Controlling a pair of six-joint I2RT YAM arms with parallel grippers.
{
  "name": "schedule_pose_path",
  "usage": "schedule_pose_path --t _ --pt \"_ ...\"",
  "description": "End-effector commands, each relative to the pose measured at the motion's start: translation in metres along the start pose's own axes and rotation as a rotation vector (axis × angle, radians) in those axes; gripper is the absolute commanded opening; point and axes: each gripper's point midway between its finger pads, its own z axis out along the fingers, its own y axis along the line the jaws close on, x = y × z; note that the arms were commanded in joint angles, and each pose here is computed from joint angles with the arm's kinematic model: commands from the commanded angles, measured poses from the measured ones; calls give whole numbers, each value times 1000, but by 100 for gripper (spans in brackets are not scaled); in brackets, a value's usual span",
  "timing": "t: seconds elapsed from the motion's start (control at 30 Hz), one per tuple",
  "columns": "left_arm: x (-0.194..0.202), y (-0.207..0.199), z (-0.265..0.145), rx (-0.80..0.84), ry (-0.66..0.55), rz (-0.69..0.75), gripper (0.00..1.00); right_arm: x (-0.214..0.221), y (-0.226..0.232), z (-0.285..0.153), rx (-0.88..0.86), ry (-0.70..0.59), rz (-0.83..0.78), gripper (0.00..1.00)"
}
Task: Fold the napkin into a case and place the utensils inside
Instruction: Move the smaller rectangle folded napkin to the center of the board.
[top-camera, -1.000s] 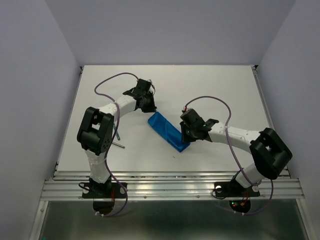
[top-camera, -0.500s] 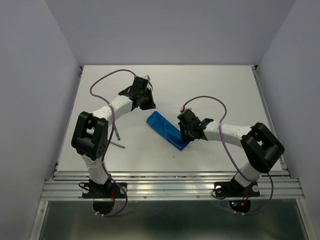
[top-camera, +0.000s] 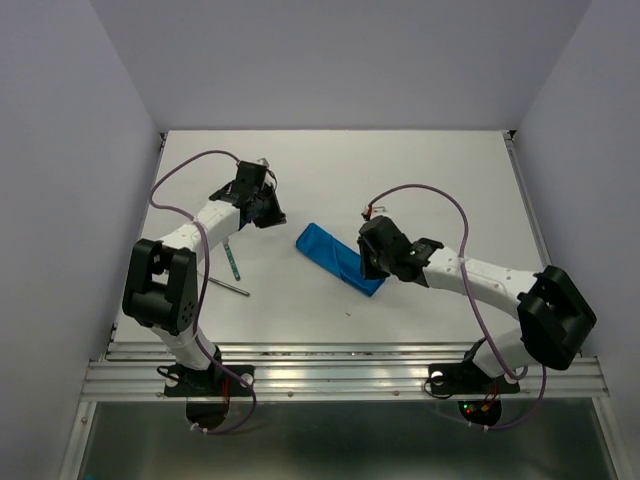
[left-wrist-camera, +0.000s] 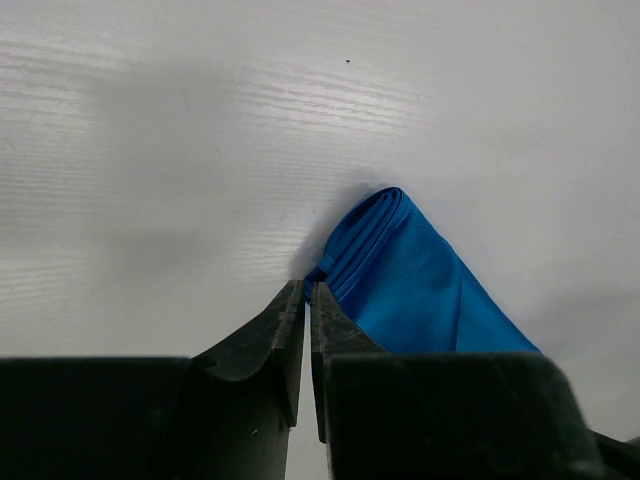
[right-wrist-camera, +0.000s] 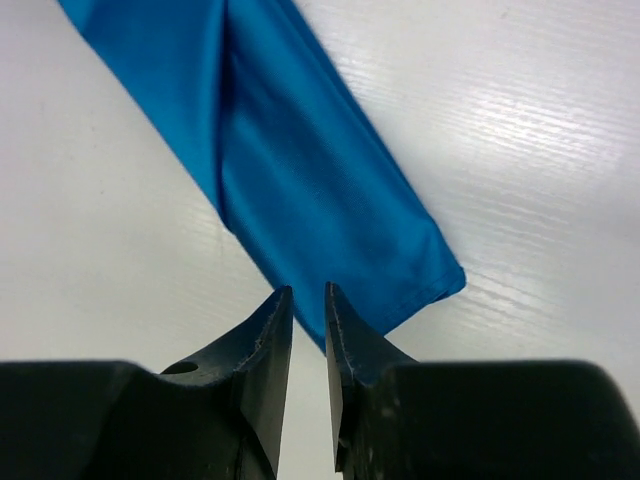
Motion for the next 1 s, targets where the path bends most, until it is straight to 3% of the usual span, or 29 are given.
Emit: schedule_pose_path --t 0.0,0.17,0.33,0.53,0.67,0.7,0.73,0.8,0.87,0.97 --pt "-6 -4 -18 5 -42 10 19 8 15 -3 -64 22 37 25" --pt "-6 14 -24 -31 -47 -42 19 36 11 7 -73 82 57 25" --pt "-15 44 -41 -110 -85 -98 19 53 -18 31 86 113 38 26" --pt "-12 100 -65 -296 -119 -150 21 23 -44 31 202 21 59 28" --pt "-2 133 -71 -384 -114 -211 25 -1 -38 28 188 -28 73 29" --pt "3 141 -71 -410 -110 -221 30 -7 -35 25 176 -39 73 30" --pt "5 146 -72 -425 -110 -228 36 -13 -32 22 165 -54 77 32" --pt "10 159 -72 -464 -97 -239 49 -29 -28 11 146 -103 87 48" --pt "16 166 -69 -486 -84 -241 50 -32 -28 7 144 -119 91 61" --pt "32 178 -55 -518 -46 -253 50 -31 -27 6 132 -112 86 65"
